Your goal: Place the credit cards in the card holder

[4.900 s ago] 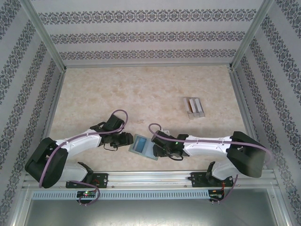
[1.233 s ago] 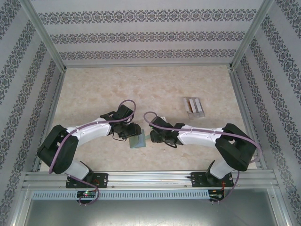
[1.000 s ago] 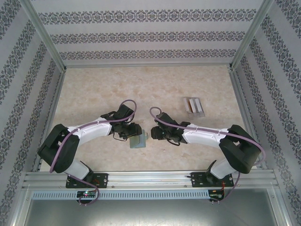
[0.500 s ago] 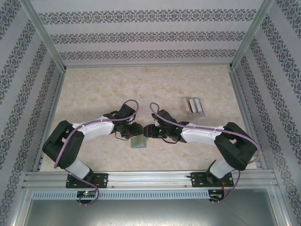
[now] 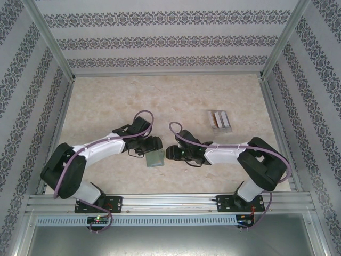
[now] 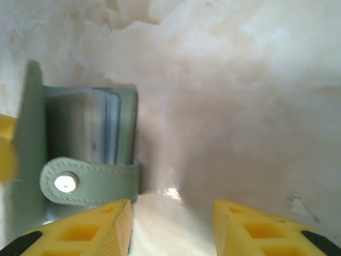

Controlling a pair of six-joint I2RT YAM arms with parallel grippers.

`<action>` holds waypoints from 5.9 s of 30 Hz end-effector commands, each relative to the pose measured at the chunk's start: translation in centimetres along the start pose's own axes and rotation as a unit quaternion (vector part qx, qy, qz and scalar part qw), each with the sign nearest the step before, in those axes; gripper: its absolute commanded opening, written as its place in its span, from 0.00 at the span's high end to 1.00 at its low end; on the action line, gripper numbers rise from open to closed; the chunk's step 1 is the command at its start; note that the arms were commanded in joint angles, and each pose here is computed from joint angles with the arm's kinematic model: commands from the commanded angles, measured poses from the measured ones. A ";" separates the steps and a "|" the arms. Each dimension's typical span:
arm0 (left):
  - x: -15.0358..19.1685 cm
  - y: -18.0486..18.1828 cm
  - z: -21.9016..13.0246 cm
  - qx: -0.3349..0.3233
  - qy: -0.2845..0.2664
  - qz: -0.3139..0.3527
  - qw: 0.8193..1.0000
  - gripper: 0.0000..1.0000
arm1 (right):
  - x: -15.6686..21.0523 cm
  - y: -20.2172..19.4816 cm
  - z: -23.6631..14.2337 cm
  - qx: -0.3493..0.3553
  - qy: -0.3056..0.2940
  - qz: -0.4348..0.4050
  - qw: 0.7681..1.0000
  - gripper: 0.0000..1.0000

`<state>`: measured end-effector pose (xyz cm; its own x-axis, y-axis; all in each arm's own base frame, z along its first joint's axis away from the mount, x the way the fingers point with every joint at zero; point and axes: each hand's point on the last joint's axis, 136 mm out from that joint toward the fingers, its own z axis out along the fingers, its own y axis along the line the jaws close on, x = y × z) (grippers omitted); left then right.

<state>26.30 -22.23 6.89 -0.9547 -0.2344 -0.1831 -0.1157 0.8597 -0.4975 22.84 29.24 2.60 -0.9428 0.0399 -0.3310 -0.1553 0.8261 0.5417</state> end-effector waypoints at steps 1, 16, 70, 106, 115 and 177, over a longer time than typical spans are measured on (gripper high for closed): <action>-0.2 0.9 -1.9 -0.025 -0.030 -0.007 0.999 0.35 | -0.8 0.8 -1.1 -0.006 -0.030 -0.032 0.999 0.54; 0.1 5.6 -5.9 -0.041 -0.079 -0.041 0.995 0.61 | -1.1 4.8 1.5 0.014 -0.036 -0.114 0.993 0.45; -1.3 5.4 2.6 -0.112 0.004 0.020 0.993 0.46 | -3.0 -2.2 2.9 0.128 0.015 -0.059 0.990 0.73; 0.9 6.1 5.3 -0.081 0.016 0.243 0.967 0.81 | -4.1 1.9 -1.4 -0.021 0.026 -0.355 0.934 0.61; -0.9 4.9 6.3 -0.018 0.020 0.261 0.965 0.82 | -4.4 0.5 3.5 -0.025 0.070 -0.363 0.929 0.59; 0.7 3.5 4.3 0.095 0.086 0.080 0.989 0.53 | -5.4 -1.8 -5.9 0.095 -0.090 -0.025 0.991 0.53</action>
<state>29.33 -21.81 2.85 -0.9570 0.0250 -0.2889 0.1983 0.7833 -0.5892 27.09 27.50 9.24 -0.8283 -0.0395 -0.5590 -0.3506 0.8146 0.4621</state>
